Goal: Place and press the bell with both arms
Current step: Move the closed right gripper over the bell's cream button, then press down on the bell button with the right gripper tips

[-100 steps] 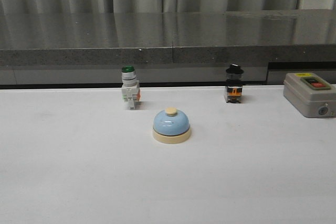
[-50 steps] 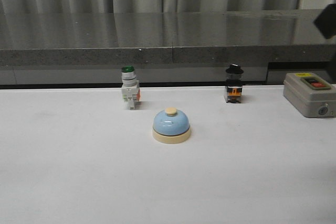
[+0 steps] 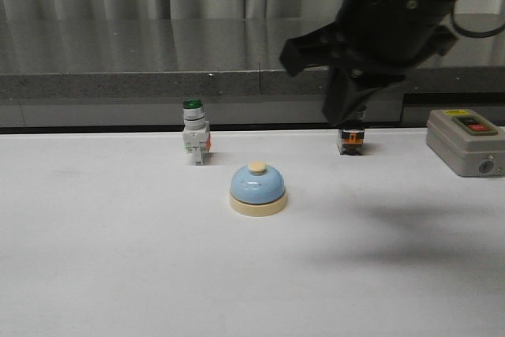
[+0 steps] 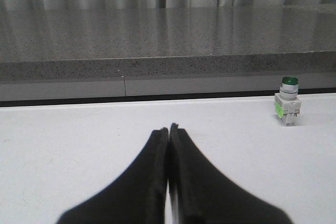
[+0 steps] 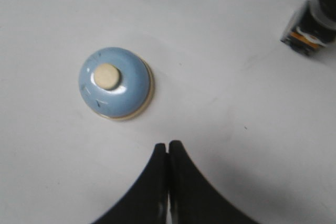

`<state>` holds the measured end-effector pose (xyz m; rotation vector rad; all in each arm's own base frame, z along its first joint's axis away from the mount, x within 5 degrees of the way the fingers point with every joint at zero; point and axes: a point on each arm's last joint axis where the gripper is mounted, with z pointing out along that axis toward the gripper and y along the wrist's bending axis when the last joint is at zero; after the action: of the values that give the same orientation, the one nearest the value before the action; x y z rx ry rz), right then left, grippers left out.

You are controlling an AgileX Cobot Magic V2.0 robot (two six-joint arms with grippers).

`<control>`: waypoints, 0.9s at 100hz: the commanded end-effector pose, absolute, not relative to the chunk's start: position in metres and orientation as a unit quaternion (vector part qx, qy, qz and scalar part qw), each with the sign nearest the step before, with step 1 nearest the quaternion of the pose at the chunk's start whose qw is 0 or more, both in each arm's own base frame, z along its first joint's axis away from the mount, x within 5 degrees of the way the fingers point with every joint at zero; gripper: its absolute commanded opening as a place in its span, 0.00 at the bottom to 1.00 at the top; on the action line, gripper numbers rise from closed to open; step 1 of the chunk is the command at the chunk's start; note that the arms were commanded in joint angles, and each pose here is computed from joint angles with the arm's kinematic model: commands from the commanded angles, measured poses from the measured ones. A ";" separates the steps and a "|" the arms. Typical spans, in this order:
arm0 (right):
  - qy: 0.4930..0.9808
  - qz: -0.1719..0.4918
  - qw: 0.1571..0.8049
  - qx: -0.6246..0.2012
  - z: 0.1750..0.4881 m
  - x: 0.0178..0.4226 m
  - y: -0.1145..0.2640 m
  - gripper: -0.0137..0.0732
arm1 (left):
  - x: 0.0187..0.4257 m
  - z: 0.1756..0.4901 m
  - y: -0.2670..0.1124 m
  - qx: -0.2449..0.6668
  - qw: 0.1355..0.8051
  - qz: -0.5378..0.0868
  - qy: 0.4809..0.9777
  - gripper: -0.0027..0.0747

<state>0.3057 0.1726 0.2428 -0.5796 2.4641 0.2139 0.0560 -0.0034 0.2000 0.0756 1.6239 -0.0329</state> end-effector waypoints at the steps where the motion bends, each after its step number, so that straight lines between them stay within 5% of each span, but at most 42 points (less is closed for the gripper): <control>1: 0.906 0.098 0.345 -0.226 0.263 0.318 0.187 0.09 | 0.056 0.195 -0.004 0.031 0.712 -0.020 0.701 0.01; 31: 0.908 0.099 0.324 -0.247 0.245 0.343 0.223 0.09 | 0.056 0.195 -0.004 0.031 0.712 -0.020 0.701 0.01; 90: 0.916 0.114 0.304 -0.237 0.227 0.349 0.234 0.09 | 0.056 0.195 -0.004 0.031 0.712 -0.020 0.701 0.01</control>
<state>0.3462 0.2295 0.1979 -0.6461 2.5366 0.2524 0.0560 -0.0034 0.2000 0.0756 1.6239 -0.0329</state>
